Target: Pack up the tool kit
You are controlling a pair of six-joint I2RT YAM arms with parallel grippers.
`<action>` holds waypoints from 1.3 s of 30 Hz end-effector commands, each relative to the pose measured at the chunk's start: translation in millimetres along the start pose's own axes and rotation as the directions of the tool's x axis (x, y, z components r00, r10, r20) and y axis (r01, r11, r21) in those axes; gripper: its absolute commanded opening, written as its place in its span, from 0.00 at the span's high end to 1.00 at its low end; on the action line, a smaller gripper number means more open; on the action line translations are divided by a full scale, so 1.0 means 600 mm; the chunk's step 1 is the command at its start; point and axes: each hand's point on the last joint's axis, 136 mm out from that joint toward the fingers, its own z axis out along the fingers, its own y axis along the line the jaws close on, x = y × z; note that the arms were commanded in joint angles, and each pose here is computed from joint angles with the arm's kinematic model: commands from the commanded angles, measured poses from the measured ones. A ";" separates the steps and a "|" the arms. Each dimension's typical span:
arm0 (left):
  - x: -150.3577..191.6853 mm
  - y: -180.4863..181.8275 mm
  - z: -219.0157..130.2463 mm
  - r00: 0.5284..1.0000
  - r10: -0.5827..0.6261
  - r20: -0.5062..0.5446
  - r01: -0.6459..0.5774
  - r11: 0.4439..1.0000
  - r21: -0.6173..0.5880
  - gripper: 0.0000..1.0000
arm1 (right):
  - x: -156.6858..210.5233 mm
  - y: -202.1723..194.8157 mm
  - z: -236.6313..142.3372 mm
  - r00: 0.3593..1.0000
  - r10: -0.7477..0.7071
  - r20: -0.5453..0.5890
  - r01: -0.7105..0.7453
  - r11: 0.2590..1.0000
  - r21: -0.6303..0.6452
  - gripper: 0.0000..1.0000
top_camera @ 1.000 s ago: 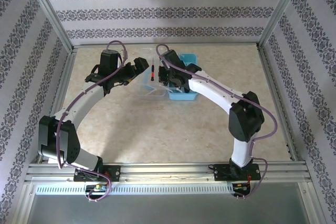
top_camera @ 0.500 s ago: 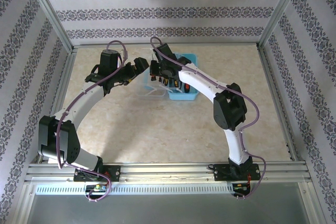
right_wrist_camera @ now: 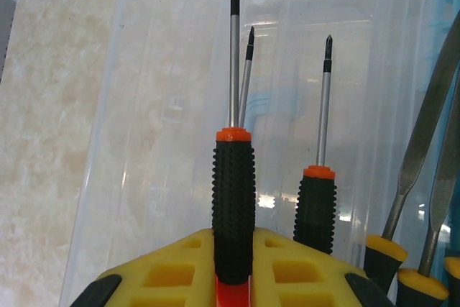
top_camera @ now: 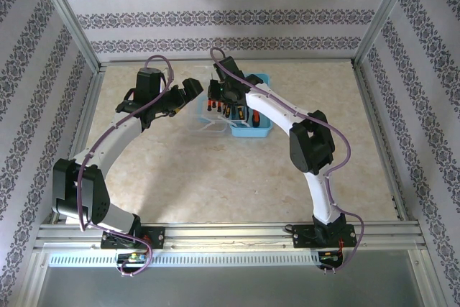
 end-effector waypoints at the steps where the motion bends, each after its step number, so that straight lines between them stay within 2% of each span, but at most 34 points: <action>1: -0.017 -0.019 -0.015 0.999 0.011 0.032 -0.012 0.999 0.042 0.00 | -0.001 -0.003 -0.001 1.000 0.018 -0.016 -0.018 1.000 0.004 0.82; 8: -0.017 -0.020 -0.016 0.999 0.011 0.032 -0.012 0.999 0.043 0.00 | -0.003 -0.005 -0.005 1.000 0.018 -0.013 -0.018 1.000 0.008 0.77; 25: -0.019 -0.019 -0.017 0.999 0.012 0.035 -0.013 0.999 0.041 0.00 | -0.017 0.013 -0.041 1.000 0.008 0.023 -0.007 1.000 -0.017 0.74; 33: -0.042 -0.005 -0.030 0.998 -0.008 0.070 0.006 1.000 0.026 0.01 | -0.040 0.021 -0.131 0.992 -0.069 0.109 0.073 0.997 -0.032 0.72; 36: -0.066 0.016 -0.045 0.994 -0.025 0.111 0.026 1.000 -0.011 0.04 | -0.040 -0.012 -0.174 0.985 -0.096 0.144 0.098 0.995 -0.005 0.70; 39: -0.088 0.050 -0.058 0.987 -0.023 0.157 0.036 0.996 -0.081 0.10 | -0.032 -0.075 -0.209 0.980 -0.108 0.167 0.103 0.994 0.035 0.67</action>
